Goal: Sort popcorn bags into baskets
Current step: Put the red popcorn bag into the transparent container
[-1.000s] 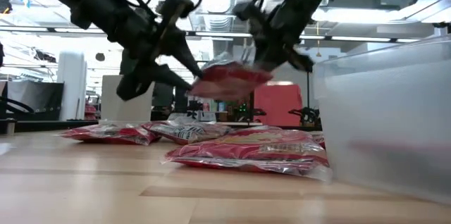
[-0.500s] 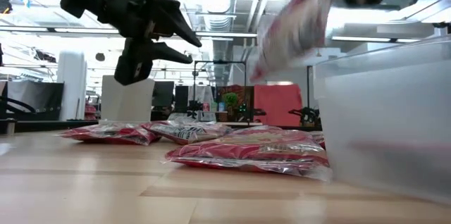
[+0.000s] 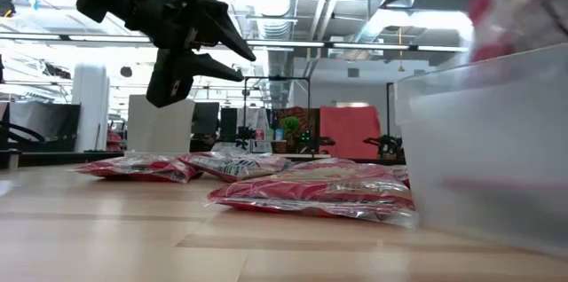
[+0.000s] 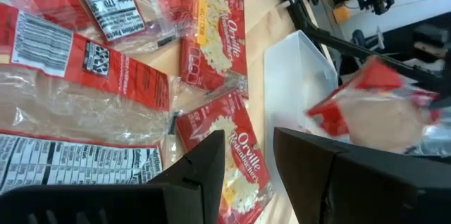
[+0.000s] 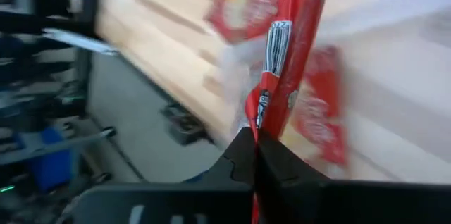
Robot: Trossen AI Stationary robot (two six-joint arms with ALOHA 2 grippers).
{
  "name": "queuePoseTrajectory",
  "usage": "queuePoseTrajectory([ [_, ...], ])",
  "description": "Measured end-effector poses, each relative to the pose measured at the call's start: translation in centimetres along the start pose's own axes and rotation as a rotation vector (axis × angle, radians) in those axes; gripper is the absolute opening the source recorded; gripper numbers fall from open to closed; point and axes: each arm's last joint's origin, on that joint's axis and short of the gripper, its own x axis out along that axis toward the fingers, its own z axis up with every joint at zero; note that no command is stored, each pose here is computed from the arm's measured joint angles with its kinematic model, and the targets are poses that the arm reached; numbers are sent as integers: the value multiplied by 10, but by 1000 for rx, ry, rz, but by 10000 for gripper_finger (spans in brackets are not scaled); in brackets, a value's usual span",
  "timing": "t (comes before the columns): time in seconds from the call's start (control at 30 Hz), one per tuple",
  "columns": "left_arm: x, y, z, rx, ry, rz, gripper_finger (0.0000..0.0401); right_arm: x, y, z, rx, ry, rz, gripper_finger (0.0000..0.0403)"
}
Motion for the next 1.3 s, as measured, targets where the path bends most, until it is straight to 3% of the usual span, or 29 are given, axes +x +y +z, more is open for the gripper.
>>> queuePoseTrajectory([
  [0.33,0,2,0,2,-22,25,111,20,-21,-28,20,-37,-158,16],
  [0.67,0,4,0,5,-30,51,111,29,-28,-28,-14,-45,-248,15],
  [1.03,0,6,-1,8,-32,77,111,43,-63,-26,-18,51,-471,90],
  [1.3,0,6,0,8,-42,80,111,33,-64,-18,-26,41,-493,142],
])
